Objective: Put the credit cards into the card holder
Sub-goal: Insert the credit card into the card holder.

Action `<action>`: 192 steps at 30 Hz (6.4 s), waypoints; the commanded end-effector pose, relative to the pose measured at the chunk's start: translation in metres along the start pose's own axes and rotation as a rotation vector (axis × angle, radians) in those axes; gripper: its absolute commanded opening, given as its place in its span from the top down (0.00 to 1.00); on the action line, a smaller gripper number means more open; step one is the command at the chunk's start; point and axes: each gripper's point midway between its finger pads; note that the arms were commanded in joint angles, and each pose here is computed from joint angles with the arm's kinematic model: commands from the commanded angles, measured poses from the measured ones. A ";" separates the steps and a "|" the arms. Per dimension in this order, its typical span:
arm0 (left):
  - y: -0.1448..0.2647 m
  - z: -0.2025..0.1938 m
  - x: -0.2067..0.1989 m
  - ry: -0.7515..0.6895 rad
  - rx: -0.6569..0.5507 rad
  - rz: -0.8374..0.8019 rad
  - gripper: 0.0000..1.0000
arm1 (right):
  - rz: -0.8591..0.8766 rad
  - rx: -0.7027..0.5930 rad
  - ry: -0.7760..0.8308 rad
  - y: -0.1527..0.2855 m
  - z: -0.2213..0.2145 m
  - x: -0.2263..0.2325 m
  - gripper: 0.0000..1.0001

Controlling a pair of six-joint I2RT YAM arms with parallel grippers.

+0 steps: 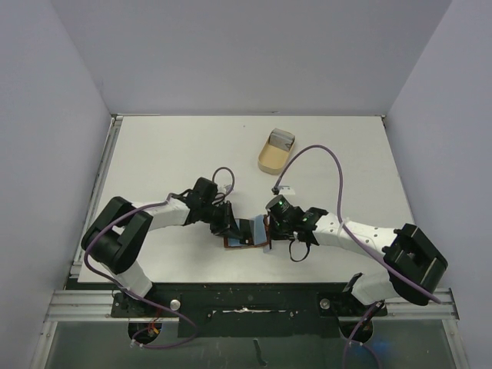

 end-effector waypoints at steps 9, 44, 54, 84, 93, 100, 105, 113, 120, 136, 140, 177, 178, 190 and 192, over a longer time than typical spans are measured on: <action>0.007 0.011 -0.021 -0.131 0.042 -0.066 1.00 | -0.046 -0.026 0.024 0.038 0.019 -0.011 1.00; -0.005 0.031 -0.004 -0.064 0.012 -0.035 1.00 | -0.015 0.077 -0.045 -0.013 0.010 -0.033 1.00; -0.008 0.024 -0.005 -0.012 -0.082 -0.083 1.00 | -0.021 0.082 -0.061 -0.013 0.003 -0.032 1.00; 0.006 0.045 -0.028 -0.038 -0.242 0.001 0.64 | 0.043 -0.020 -0.081 0.034 0.044 -0.007 1.00; -0.005 0.045 -0.018 -0.043 -0.224 0.022 0.62 | -0.050 -0.023 -0.094 0.024 0.049 -0.032 1.00; -0.011 0.046 -0.025 -0.066 -0.213 0.008 0.62 | -0.051 0.006 -0.081 0.010 0.045 -0.030 1.00; -0.014 0.046 -0.035 -0.079 -0.214 -0.013 0.62 | -0.040 0.016 -0.070 0.003 0.045 -0.025 1.00; -0.022 0.046 -0.049 -0.108 -0.213 -0.059 0.62 | -0.011 0.026 -0.060 -0.002 0.040 -0.012 1.00; -0.029 0.045 -0.069 -0.142 -0.184 -0.150 0.62 | -0.001 0.039 -0.050 -0.007 0.032 -0.006 1.00; 0.017 0.065 -0.060 -0.107 -0.340 0.044 0.60 | -0.098 -0.031 -0.041 0.030 0.054 -0.031 1.00; 0.009 0.067 -0.049 -0.082 -0.329 0.067 0.58 | -0.078 -0.056 -0.022 0.028 0.065 -0.027 1.00; -0.011 0.056 -0.080 -0.030 -0.336 -0.111 0.61 | -0.138 0.019 0.005 -0.008 0.045 -0.032 1.00; -0.006 0.058 -0.080 -0.033 -0.347 -0.092 0.61 | -0.152 0.009 0.002 -0.001 0.048 -0.037 1.00; 0.074 0.062 0.015 0.062 -0.444 0.193 0.60 | -0.022 -0.109 -0.027 0.050 0.083 0.001 1.00; 0.079 0.058 0.025 0.076 -0.440 0.181 0.59 | 0.044 -0.136 -0.015 0.049 0.086 0.020 1.00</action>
Point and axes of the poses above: each gripper's point midway between its finger pads, its own y axis back along the fingers, its own x axis along the line the jaws close on, z = x × y
